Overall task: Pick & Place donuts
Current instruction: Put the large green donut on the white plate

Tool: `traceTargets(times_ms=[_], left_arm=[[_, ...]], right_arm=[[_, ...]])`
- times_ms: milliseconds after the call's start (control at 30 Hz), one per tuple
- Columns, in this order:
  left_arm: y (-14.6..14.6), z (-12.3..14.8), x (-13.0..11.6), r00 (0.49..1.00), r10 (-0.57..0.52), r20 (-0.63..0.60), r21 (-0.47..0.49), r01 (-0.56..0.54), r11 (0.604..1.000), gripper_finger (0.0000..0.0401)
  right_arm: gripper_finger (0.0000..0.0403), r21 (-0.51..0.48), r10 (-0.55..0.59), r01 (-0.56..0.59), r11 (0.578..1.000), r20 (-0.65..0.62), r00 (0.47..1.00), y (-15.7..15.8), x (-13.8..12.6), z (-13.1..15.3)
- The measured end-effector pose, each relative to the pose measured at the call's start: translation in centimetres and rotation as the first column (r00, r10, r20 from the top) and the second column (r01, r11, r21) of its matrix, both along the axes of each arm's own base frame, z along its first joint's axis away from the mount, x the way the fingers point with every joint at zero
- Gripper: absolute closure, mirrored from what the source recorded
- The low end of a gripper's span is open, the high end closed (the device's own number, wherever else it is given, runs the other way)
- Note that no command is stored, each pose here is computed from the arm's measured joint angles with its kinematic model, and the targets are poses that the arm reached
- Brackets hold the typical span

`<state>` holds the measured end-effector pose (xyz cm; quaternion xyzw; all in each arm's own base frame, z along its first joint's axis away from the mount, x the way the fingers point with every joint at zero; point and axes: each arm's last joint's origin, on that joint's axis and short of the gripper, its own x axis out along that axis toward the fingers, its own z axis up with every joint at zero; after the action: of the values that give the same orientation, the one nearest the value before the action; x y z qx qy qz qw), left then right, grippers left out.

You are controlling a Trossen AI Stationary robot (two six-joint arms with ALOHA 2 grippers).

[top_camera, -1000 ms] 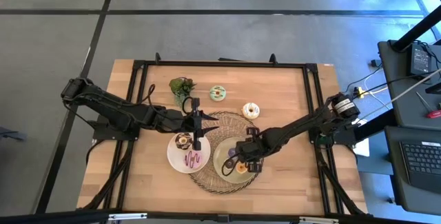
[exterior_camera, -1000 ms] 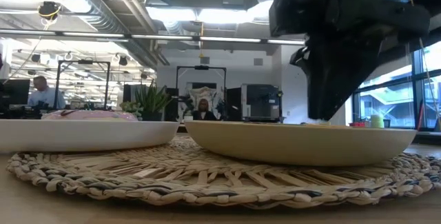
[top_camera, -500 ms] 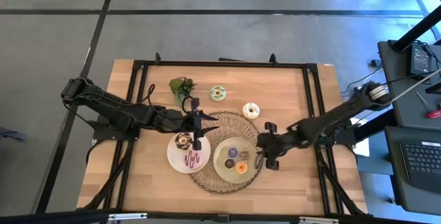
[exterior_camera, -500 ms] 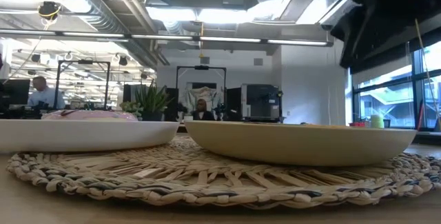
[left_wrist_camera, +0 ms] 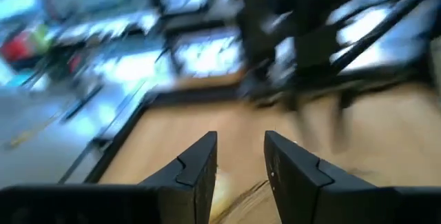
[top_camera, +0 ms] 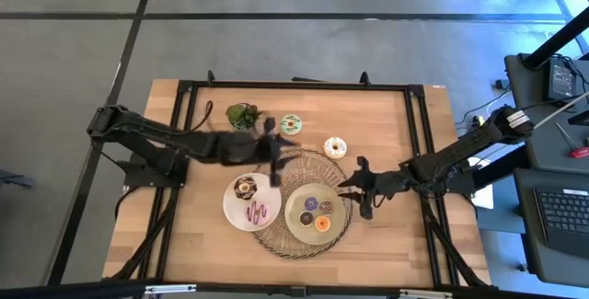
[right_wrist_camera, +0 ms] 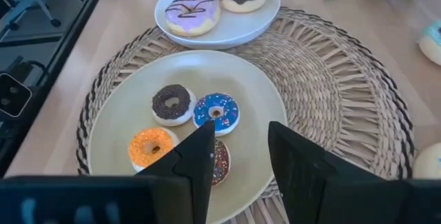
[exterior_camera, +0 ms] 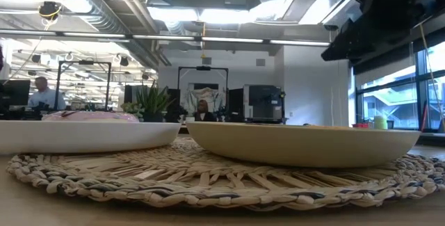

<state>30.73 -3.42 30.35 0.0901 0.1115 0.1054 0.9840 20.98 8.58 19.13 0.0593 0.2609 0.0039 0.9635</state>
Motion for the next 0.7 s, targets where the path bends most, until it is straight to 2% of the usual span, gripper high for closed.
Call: traceTargets(times_ms=[133, 267, 367, 500, 700], left_arm=[[4.0, 0.8, 1.2, 0.971, 0.189, -0.146, -0.039, -0.196, 0.980, 0.0287], [8.2, 0.0, 2.0, 0.924, 0.293, -0.246, -0.111, -0.327, 0.938, 0.0284], [11.2, -1.4, 2.6, 0.909, 0.313, -0.276, -0.169, -0.367, 0.915, 0.0278], [15.1, -3.3, 2.9, 0.883, 0.354, -0.308, -0.251, -0.435, 0.865, 0.0271], [19.0, -5.3, 3.2, 0.858, 0.424, -0.288, -0.290, -0.501, 0.816, 0.0264]], right_arm=[[0.0265, -0.002, 0.000, 0.000, 1.000, 0.000, 1.000, 0.0, 0.0, 0.0], [0.0265, -0.005, 0.002, -0.002, 1.000, 0.000, 1.000, 0.0, 0.0, 0.0], [0.0265, -0.008, 0.002, -0.002, 1.000, -0.009, 1.000, 0.0, 0.0, -0.1], [0.0265, -0.007, 0.003, -0.003, 1.000, -0.009, 1.000, 0.0, 0.0, -0.1], [0.0265, -0.012, 0.003, -0.004, 1.000, -0.020, 1.000, -0.1, -0.1, -0.2]])
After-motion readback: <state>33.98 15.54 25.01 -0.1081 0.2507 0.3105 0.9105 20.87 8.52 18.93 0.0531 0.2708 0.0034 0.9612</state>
